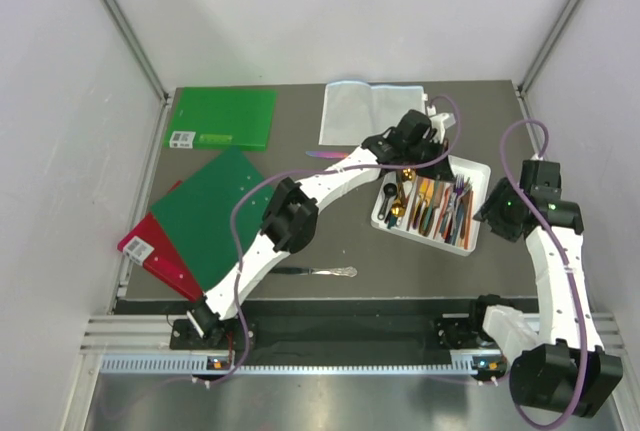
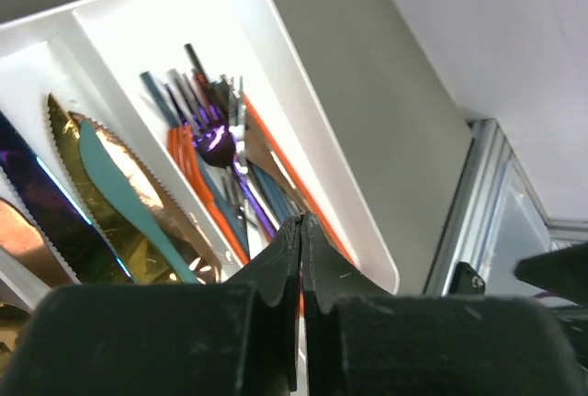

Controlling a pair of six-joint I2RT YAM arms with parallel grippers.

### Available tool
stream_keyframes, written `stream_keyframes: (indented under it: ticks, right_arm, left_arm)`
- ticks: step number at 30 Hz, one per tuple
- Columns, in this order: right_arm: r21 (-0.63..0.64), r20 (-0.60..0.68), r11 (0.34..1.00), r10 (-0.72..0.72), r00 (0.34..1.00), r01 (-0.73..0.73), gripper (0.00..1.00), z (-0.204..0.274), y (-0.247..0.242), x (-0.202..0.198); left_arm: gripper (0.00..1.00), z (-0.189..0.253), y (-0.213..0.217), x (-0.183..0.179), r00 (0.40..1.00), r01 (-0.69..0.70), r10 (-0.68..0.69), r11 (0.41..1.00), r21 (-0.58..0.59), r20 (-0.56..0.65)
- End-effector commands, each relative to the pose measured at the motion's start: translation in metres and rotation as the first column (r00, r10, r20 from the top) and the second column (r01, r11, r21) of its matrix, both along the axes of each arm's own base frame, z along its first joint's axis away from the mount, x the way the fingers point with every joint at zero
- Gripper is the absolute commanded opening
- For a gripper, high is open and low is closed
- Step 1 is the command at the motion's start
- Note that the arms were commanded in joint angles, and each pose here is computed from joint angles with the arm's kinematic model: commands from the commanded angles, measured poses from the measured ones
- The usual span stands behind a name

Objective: Sort the eating utensils into containers
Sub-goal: Place the fork in the storage box.

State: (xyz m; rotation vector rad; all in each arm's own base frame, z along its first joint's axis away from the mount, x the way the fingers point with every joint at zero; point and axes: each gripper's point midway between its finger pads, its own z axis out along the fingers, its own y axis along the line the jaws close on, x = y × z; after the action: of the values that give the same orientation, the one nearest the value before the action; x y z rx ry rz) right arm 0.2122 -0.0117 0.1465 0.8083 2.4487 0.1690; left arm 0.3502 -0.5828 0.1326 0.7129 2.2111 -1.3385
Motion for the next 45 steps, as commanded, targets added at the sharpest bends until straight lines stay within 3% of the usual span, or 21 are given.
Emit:
stream_keyframes:
  ticks: [1,11,13,16,23,27,28,29,30,31,32,33,36,42,45]
  right_arm:
    - [-0.007,0.009,1.0,-0.015,1.0,0.015,0.51,-0.004,-0.004,0.002]
    - [-0.005,-0.016,1.0,-0.025,1.0,0.025,0.51,-0.013,-0.006,-0.001]
    - [0.003,-0.018,1.0,-0.028,0.999,0.029,0.51,-0.015,-0.005,-0.001]
    - [0.011,-0.021,0.999,-0.032,0.999,0.032,0.51,-0.017,-0.005,0.0]
    - [0.021,-0.014,0.999,-0.03,0.999,0.03,0.51,-0.015,-0.005,0.006]
    - [0.003,-0.008,1.0,-0.027,1.0,0.027,0.51,-0.011,-0.008,0.007]
    - [0.001,-0.01,1.0,-0.023,1.0,0.023,0.51,-0.011,-0.009,0.008]
    - [-0.005,-0.002,1.0,-0.022,1.0,0.022,0.52,-0.009,-0.01,0.01]
    - [-0.006,-0.002,1.0,-0.025,1.0,0.025,0.52,-0.008,-0.01,0.011]
    - [-0.007,-0.001,1.0,-0.027,1.0,0.027,0.52,-0.008,-0.011,0.014]
    - [-0.01,0.007,1.0,-0.025,1.0,0.025,0.52,-0.006,-0.012,0.017]
    - [-0.013,0.005,0.999,-0.03,1.0,0.03,0.52,-0.005,-0.014,0.019]
    - [-0.019,0.03,0.999,-0.044,0.999,0.045,0.52,0.003,-0.018,0.033]
    - [0.05,0.096,0.997,-0.056,0.994,0.051,0.51,0.016,-0.015,0.076]
    - [0.107,0.138,0.994,-0.018,0.99,0.004,0.5,0.019,-0.006,0.101]
  left_arm:
    - [0.0,-0.013,-0.01,-0.004,0.999,0.009,-0.01,1.0,0.008,0.042]
    - [0.02,-0.034,-0.027,-0.023,0.998,0.04,-0.041,0.999,0.031,0.053]
    - [0.23,-0.032,-0.025,-0.022,0.998,0.043,-0.045,0.999,0.029,0.052]
    - [0.34,-0.025,-0.022,-0.014,0.998,0.027,-0.028,0.999,0.018,0.061]
    - [0.4,0.0,-0.006,0.019,0.99,-0.075,0.074,0.997,0.001,0.121]
    - [0.39,0.025,0.038,0.067,0.959,-0.23,0.223,0.973,0.023,0.178]
    - [0.39,0.054,0.054,0.077,0.94,-0.277,0.271,0.961,0.002,0.208]
    - [0.39,0.042,0.074,0.085,0.93,-0.326,0.311,0.944,0.051,0.198]
    - [0.39,0.044,0.108,0.112,0.882,-0.441,0.415,0.894,0.082,0.222]
    - [0.39,0.073,0.13,0.118,0.852,-0.491,0.464,0.869,0.061,0.242]
    - [0.39,0.058,0.153,0.12,0.841,-0.523,0.487,0.844,0.121,0.237]
    - [0.39,0.061,0.186,0.137,0.794,-0.593,0.545,0.792,0.143,0.27]
    - [0.37,0.073,0.246,0.146,0.723,-0.684,0.612,0.698,0.21,0.322]
    - [0.38,0.063,0.282,0.107,0.806,-0.589,0.483,0.711,0.383,0.344]
    - [0.38,0.062,0.306,0.065,0.838,-0.543,0.434,0.722,0.429,0.331]
